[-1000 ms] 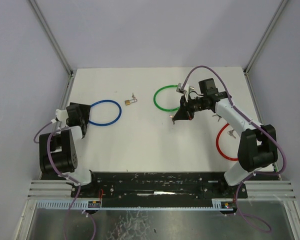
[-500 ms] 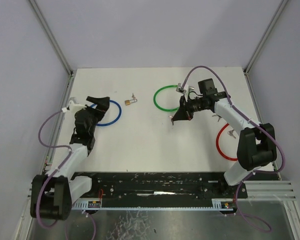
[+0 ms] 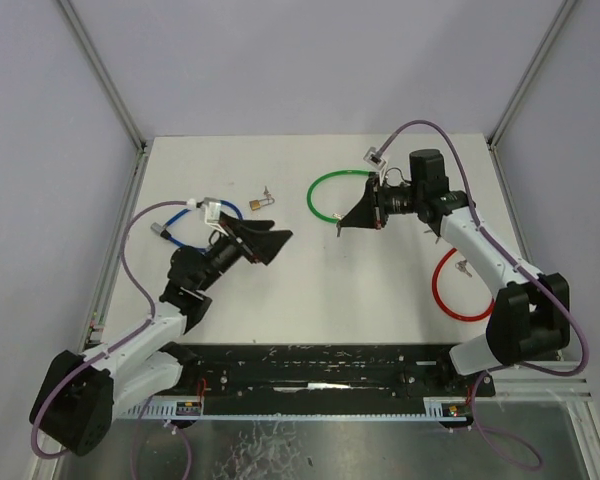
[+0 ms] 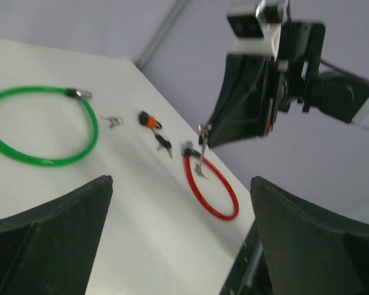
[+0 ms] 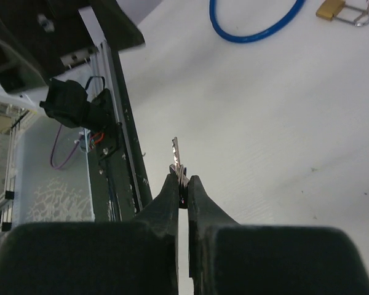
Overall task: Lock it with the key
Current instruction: Place the lock at the center of the board, then place the key at the center of the board.
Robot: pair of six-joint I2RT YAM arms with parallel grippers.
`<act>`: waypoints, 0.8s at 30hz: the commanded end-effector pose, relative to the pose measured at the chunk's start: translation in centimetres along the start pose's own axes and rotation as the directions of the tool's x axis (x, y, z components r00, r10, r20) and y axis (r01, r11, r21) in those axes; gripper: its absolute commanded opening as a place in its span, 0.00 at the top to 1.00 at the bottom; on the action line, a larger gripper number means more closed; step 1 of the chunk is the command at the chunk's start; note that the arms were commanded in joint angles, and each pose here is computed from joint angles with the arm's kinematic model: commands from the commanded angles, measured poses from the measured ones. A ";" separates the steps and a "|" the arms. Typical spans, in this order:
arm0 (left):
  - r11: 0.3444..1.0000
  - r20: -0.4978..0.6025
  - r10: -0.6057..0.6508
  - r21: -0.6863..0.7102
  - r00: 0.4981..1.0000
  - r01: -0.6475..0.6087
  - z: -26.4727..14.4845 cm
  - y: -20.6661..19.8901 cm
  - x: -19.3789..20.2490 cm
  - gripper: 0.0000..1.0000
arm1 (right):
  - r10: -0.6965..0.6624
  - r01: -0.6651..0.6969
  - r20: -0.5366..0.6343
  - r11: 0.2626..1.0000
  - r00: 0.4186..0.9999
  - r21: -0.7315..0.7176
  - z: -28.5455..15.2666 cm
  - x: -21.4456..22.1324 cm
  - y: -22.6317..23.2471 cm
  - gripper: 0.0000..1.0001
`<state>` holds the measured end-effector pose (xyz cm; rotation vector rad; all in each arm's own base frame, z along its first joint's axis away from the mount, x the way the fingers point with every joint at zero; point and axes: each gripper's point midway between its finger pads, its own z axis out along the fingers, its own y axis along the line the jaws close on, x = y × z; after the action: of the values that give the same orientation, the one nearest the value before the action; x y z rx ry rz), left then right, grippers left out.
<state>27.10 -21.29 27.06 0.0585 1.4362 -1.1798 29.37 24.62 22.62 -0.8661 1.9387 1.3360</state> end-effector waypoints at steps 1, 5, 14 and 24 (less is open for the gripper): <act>0.994 -0.069 -0.013 0.104 0.998 0.020 0.4 -2.5 3.1 0.10 | 0.007 -0.006 0.070 1.000 0.998 -0.017 -0.4 -1.9 1.8 1.00; 0.995 -0.116 -0.055 0.070 0.992 0.064 1.4 -2.2 5.3 0.18 | 0.029 -0.027 0.054 0.999 0.998 -0.021 -0.1 -1.1 1.3 1.00; 0.996 -0.208 -0.081 0.007 0.975 0.084 4.8 -2.3 8.8 0.31 | 0.081 -0.079 0.028 0.995 0.996 -0.055 0.4 0.0 1.0 1.00; 0.993 -0.290 -0.116 -0.066 0.950 0.101 8.0 -1.1 11.5 0.52 | 0.090 -0.088 0.027 0.994 0.996 -0.066 0.5 0.1 1.1 1.00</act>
<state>27.97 -32.82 20.78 0.1375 1.7295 -1.2824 28.96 24.95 21.95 -0.7565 1.9920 1.4218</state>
